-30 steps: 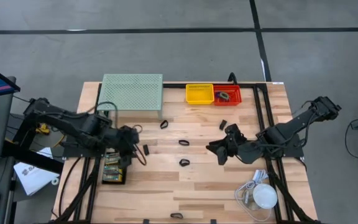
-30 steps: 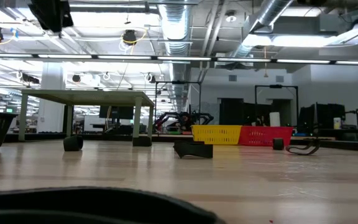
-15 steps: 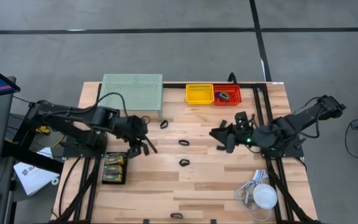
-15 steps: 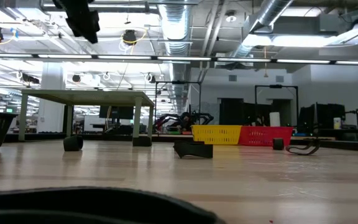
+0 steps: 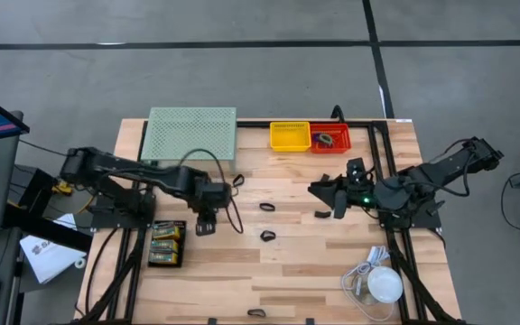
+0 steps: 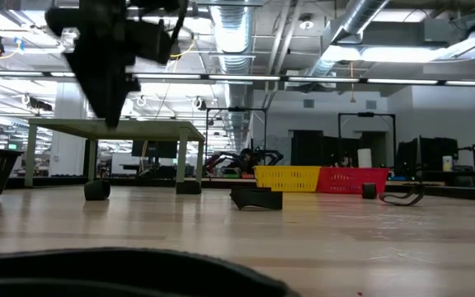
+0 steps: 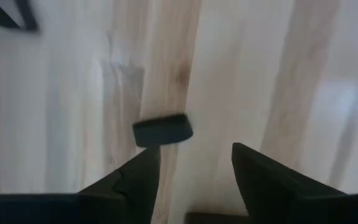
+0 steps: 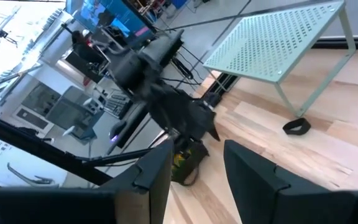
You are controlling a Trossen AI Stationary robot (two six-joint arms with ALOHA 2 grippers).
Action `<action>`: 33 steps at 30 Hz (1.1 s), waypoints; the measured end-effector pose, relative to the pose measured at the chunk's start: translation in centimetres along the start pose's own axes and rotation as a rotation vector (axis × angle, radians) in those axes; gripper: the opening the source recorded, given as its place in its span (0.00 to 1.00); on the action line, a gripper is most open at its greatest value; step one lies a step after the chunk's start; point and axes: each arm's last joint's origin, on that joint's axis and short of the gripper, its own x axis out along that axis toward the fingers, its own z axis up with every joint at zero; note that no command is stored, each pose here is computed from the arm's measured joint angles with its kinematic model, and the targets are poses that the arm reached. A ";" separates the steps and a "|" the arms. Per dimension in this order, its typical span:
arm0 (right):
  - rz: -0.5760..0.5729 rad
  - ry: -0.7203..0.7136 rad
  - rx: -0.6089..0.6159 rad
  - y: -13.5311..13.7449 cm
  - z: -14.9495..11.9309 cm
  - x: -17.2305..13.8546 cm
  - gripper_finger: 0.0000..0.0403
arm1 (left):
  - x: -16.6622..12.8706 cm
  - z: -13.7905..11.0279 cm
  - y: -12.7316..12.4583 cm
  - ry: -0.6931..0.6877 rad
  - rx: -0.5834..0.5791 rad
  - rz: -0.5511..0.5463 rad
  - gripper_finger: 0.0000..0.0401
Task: Pick & Place Office Desk Supplies
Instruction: Put the black rubber band into the yellow basket
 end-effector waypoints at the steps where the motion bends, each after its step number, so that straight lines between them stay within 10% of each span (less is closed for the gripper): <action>1: 0.000 -0.002 0.000 0.0 0.0 0.0 0.35 | 0.7 -0.1 0.0 0.025 0.001 0.005 0.50; 23: 0.018 0.017 0.021 0.3 -0.4 -0.4 0.35 | 7.5 -3.1 1.0 -0.041 -0.026 0.030 0.45; 33: 0.019 0.016 0.023 0.3 -0.4 -0.4 0.35 | 8.5 -3.5 1.3 -0.098 -0.066 0.050 0.25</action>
